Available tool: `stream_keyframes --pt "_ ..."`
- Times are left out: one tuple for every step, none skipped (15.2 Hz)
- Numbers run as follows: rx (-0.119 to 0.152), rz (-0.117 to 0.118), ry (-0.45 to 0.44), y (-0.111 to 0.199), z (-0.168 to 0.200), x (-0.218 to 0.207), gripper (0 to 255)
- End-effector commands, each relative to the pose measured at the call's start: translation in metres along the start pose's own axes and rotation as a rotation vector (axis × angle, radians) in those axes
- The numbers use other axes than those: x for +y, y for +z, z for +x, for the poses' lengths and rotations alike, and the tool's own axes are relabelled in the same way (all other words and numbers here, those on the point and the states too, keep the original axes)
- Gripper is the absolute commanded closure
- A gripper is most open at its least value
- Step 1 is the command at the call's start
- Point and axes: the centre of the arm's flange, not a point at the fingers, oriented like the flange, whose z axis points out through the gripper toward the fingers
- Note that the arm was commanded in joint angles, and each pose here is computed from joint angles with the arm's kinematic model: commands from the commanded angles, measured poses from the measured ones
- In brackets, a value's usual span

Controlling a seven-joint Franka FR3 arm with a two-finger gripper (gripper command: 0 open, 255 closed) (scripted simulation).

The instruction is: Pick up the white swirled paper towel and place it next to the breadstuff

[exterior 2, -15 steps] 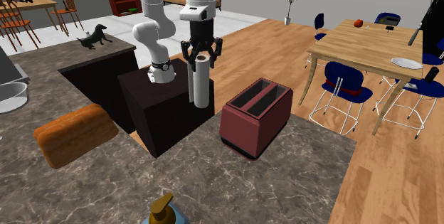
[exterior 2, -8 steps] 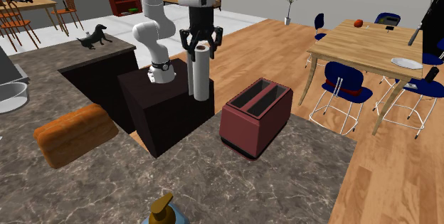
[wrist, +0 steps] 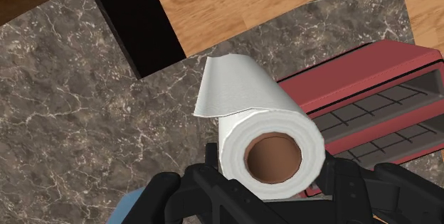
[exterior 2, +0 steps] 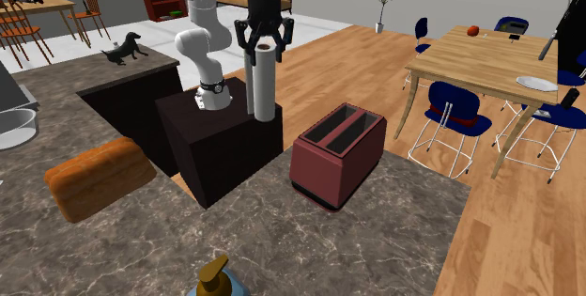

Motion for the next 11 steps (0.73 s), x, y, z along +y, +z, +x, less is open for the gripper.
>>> stream_keyframes --pt "-0.001 0.0 0.0 -0.011 0.001 0.001 255" --pt "-0.001 0.0 0.0 -0.016 0.001 0.001 255" --pt "-0.001 0.0 0.0 -0.021 0.002 0.001 255" --pt "-0.001 0.0 0.0 -0.026 0.002 0.002 255" --pt "-0.001 0.0 0.0 -0.032 0.002 0.002 255" --pt "-0.001 0.0 0.0 -0.037 0.002 0.002 255" --pt "-0.001 0.0 0.0 -0.041 0.003 0.002 255" --pt "-0.001 0.0 0.0 -0.041 -0.005 0.013 255" --pt "-0.001 0.0 0.0 -0.041 -0.013 0.024 255" --pt "-0.001 0.0 0.0 -0.041 -0.021 0.034 255" --pt "-0.001 0.0 0.0 -0.04 -0.028 0.045 255"
